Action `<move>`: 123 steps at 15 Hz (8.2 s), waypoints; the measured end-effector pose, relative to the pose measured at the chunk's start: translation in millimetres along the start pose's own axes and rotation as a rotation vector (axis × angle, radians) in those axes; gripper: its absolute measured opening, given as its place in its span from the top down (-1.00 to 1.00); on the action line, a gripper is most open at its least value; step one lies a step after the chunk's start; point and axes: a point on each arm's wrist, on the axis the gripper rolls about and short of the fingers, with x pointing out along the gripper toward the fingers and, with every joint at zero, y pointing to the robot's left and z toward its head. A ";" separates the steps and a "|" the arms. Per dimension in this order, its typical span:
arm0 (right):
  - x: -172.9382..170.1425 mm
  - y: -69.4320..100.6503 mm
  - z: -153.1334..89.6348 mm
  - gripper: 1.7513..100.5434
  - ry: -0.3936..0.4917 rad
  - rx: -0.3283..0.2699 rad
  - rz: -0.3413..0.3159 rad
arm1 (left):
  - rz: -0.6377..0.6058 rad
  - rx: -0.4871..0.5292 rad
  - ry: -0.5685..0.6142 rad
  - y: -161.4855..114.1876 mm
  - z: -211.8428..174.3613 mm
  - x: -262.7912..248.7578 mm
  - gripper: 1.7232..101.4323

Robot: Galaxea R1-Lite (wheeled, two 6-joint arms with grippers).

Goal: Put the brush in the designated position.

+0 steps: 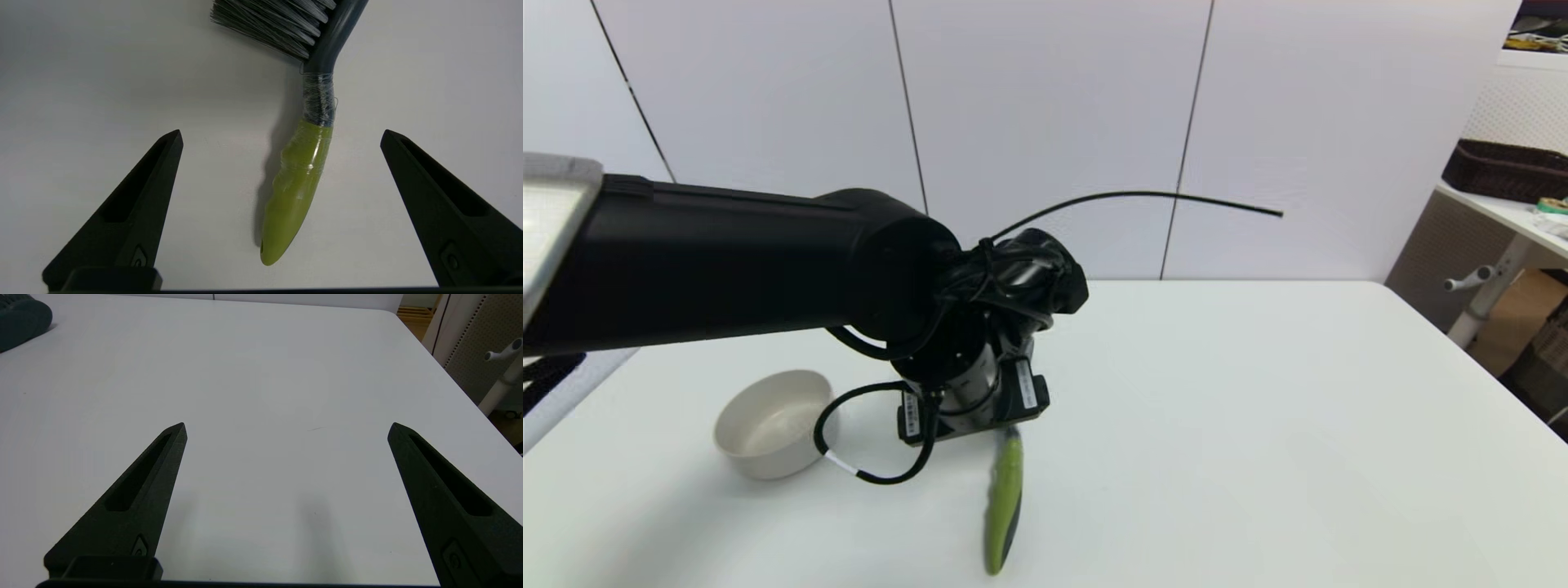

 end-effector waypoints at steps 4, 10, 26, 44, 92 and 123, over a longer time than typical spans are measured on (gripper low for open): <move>0.0 0.0 0.0 -0.94 0.000 0.000 0.001 | -0.066 0.032 -0.034 -9.7 -9.8 24.7 -0.93; 0.0 0.0 0.0 -0.94 0.000 0.000 0.000 | -0.046 0.160 -0.025 -13.0 -15.3 41.8 -0.93; 0.0 0.0 0.0 -0.94 0.000 0.000 0.000 | -0.020 0.227 -0.016 -19.1 -9.1 62.2 0.12; 0.0 0.0 0.0 -0.94 0.000 0.000 0.000 | 0.179 0.160 -0.399 108.3 101.0 -46.0 0.68; 0.0 0.0 -0.1 -0.94 0.001 0.000 0.001 | 0.065 0.072 -0.382 330.6 34.0 24.0 -0.09; 0.0 0.0 0.0 -0.94 0.000 0.000 0.000 | -0.036 0.298 -1.036 295.5 -233.6 -35.0 -0.91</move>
